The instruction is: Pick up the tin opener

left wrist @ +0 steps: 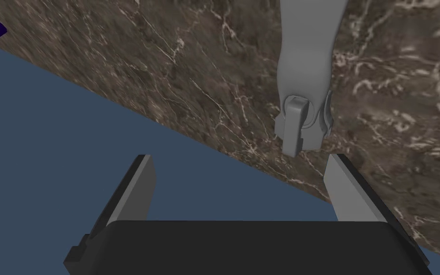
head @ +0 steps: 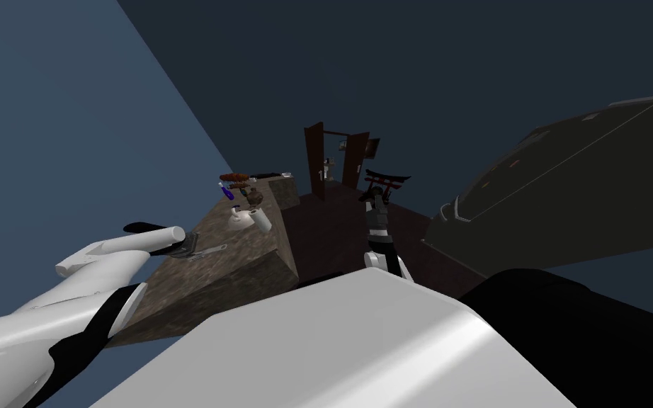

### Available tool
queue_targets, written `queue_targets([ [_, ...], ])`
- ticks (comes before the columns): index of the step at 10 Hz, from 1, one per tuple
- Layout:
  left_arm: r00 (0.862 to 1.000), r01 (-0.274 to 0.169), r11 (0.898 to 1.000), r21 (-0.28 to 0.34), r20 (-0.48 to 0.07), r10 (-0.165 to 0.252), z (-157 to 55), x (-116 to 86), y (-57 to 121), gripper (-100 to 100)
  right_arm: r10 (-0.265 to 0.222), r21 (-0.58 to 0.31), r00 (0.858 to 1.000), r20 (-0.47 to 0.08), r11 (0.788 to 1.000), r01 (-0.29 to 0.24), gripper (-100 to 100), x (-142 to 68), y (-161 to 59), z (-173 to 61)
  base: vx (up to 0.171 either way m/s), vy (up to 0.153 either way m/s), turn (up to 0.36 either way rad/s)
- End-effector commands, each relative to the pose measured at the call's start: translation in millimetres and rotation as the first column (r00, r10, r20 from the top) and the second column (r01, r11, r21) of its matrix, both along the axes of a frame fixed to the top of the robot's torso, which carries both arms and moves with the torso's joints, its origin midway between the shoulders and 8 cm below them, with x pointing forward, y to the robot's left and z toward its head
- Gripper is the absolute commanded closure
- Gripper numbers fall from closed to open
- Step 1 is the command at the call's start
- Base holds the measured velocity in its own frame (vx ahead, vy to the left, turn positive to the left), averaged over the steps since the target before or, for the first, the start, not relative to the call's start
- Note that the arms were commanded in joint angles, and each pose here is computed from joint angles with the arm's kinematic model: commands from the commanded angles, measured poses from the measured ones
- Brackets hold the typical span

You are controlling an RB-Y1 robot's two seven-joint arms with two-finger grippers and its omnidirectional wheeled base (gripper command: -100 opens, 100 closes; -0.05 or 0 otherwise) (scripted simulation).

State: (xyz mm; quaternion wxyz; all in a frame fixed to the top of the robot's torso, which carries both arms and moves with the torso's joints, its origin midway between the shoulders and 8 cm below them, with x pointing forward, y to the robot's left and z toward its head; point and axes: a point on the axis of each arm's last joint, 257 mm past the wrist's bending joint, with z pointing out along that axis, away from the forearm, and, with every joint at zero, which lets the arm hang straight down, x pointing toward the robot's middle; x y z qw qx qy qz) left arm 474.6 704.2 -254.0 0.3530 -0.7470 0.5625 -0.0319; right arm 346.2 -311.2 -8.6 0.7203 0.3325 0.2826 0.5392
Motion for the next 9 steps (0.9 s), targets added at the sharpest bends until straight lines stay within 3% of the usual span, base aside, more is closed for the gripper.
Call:
queue_targets([
  [1,1.000,-0.020,0.999,-0.025,-0.021,0.019,-8.1,-6.0,-1.4,-100,0.000,0.000,1.000,0.000,1.000,0.000,0,0.0,0.0,0.0,0.062,0.012,-0.006],
  [2,1.000,-0.020,0.999,-0.025,-0.021,0.019,-8.1,-6.0,-1.4,-100,0.000,0.000,1.000,0.000,1.000,0.000,0,0.0,0.0,0.0,0.027,0.007,0.000],
  [5,0.990,-0.102,0.987,-0.124,-0.115,0.088,-36.5,-36.9,-10.9,-100,0.000,0.000,1.000,0.000,1.000,0.000,0,0.0,0.0,0.0,0.075,0.024,-0.015],
  [6,0.989,-0.103,0.987,-0.125,-0.117,0.088,-36.9,-37.5,-11.2,-100,0.000,0.000,1.000,0.000,1.000,0.000,0,0.0,0.0,0.0,0.087,0.020,-0.001],
  [9,0.974,-0.158,0.969,-0.189,-0.188,0.122,-58.1,-59.3,-23.9,-100,0.000,0.000,1.000,0.000,1.000,0.000,0,0.0,0.0,0.0,0.076,0.015,0.000],
])
